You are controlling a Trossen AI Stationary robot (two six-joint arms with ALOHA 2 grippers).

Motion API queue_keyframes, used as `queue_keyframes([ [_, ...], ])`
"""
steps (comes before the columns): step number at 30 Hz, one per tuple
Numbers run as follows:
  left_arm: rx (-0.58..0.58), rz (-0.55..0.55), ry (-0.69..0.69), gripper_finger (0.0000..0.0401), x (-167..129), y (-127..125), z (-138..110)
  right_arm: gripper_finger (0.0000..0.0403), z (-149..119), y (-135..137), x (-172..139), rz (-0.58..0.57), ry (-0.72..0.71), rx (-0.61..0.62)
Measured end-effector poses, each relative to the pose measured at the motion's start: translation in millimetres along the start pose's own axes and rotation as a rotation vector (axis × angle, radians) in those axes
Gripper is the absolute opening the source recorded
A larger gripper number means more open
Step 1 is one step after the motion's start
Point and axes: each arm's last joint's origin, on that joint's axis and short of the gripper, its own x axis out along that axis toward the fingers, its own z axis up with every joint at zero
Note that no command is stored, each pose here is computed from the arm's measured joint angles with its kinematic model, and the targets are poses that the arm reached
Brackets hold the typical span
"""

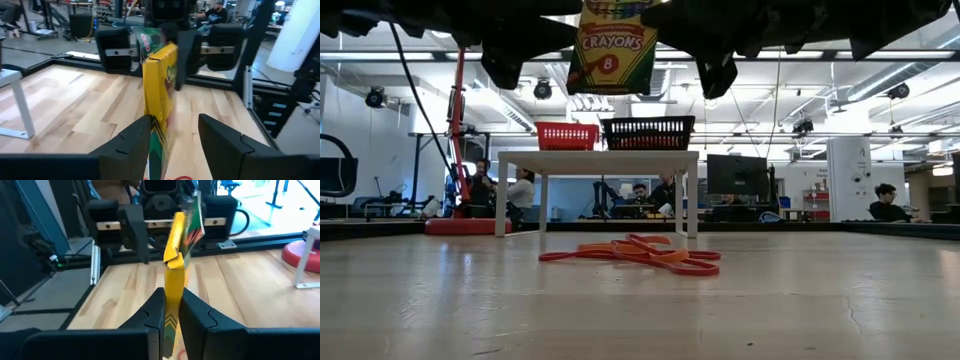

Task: Pick & Place Office Desk Supplies
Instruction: Put the yellow crayon box into the red bin on the shelf

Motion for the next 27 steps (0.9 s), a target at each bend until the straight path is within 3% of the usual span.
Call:
queue_keyframes([
  [15,-0.006,-0.079,0.033,0.0170,26,-19,-3,0.0034,0,3,-8,0.031,0.088,-0.024],
  [27,0.068,0.064,0.127,0.0171,23,-11,-7,0.0034,-4,8,-10,0.045,0.139,0.020],
])
